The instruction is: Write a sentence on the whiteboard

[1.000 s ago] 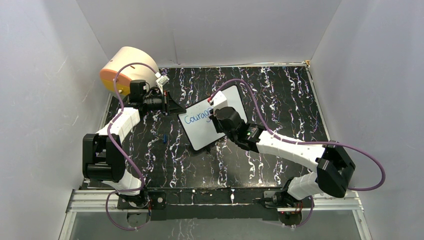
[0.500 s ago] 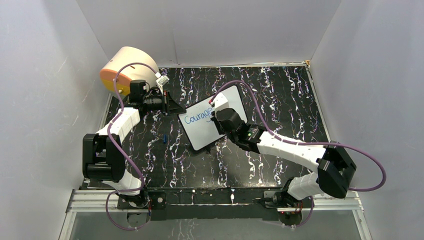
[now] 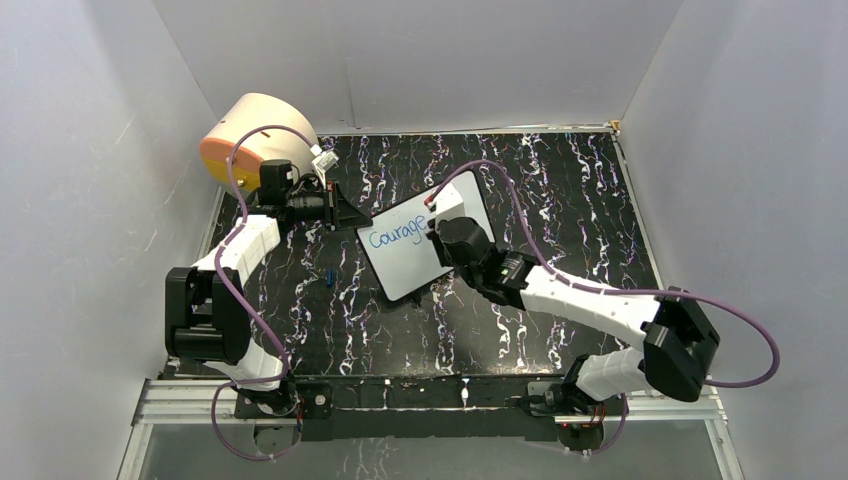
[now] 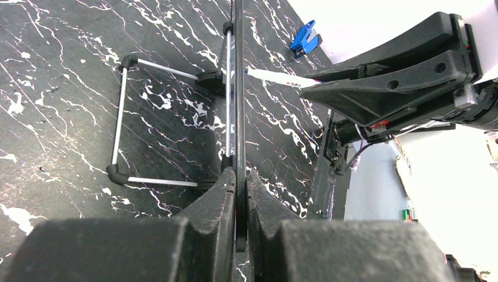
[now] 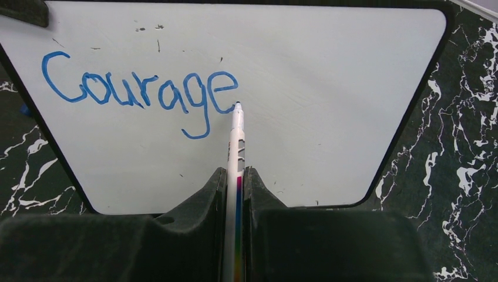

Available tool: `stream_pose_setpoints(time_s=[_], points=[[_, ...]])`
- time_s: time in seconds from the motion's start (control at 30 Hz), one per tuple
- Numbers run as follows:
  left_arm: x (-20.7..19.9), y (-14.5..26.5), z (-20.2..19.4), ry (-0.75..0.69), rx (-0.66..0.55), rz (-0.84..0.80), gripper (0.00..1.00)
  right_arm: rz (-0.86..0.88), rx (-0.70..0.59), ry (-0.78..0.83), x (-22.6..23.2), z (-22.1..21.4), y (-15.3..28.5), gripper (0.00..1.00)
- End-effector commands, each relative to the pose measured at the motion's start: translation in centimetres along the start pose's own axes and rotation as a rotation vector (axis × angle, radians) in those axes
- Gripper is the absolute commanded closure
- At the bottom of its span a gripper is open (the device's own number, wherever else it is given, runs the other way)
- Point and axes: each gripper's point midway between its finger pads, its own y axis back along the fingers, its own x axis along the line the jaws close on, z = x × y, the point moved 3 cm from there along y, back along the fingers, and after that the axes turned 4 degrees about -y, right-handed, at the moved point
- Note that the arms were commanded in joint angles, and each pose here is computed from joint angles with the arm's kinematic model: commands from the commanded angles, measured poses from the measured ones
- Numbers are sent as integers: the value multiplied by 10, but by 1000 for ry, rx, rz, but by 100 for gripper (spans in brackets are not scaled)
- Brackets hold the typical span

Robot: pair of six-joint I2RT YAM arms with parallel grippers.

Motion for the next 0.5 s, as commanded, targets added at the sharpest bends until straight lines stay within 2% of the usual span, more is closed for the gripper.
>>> stream_pose_setpoints(time_s=[0.0,0.47], points=[[6,-2,-11,33,35,28,100,-6,-105,-61,-8,27,16,100],[7,-3,-11,36,40,30,100,-34,-115,-35,-28,31,21,100]])
